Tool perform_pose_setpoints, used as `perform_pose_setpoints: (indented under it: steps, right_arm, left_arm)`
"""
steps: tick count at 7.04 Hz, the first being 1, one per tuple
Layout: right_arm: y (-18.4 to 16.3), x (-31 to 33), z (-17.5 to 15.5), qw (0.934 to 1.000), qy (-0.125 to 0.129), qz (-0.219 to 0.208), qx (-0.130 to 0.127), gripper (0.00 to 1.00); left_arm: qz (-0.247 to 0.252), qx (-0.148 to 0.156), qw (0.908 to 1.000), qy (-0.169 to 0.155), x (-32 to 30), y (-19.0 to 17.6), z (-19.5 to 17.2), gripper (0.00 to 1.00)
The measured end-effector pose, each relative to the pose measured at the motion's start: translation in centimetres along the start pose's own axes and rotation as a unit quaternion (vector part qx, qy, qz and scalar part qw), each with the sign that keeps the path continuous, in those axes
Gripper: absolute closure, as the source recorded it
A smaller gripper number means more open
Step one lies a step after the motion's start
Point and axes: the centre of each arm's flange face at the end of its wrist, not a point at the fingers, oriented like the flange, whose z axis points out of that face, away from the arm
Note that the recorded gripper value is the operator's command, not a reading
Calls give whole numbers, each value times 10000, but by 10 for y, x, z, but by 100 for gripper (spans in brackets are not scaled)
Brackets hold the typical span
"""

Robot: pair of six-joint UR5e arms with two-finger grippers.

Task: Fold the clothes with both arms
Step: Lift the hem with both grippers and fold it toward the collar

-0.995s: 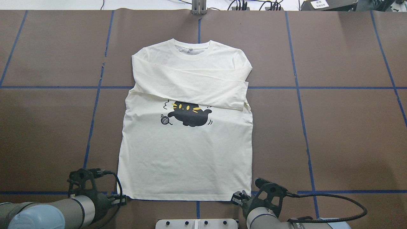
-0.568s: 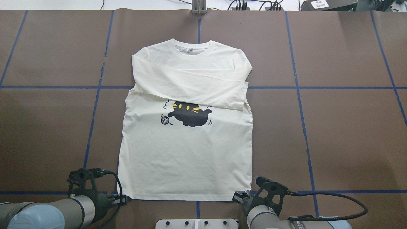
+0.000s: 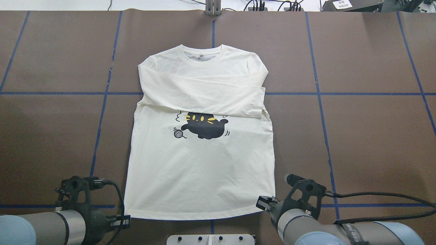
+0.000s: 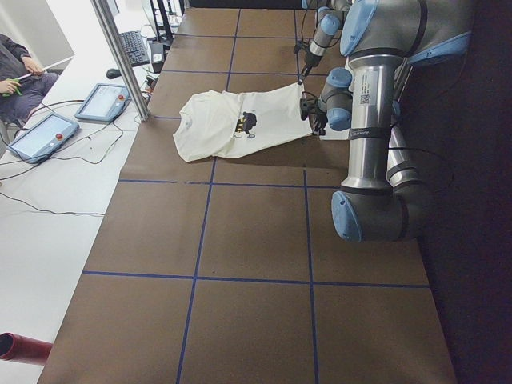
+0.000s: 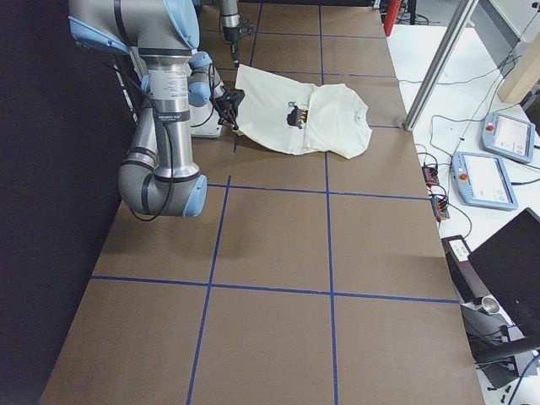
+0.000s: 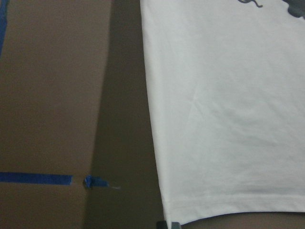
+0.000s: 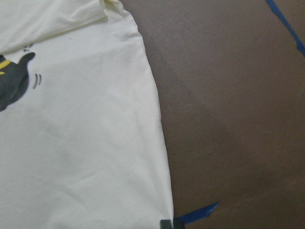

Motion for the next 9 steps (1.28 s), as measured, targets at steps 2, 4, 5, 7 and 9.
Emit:
perform_pose_setpoints:
  steps: [2,4,5,7,9]
  right_arm:
    - [-20,20,-96,9991,-26,-92,-405,100]
    - [-35,21,-123,9987,-57,-51,-504,100]
    - [-43,9,-120,9992,-88,-59,-394,100]
    - [-81,-37,-86,9998,17,-206,12,100]
    - [-151,-69,-34,9996,160,-160,170,100]
  left_arm:
    - [-20,-303,9993,213,19,1,-88,100]
    - [21,-249,9993,270,21,-8,-113,100]
    - [203,-76,9994,259,24,-21,-110,100]
    - [626,504,9968,-10,33,-79,-86,100]
    - [831,996,9904,-477,40,-162,-57,100]
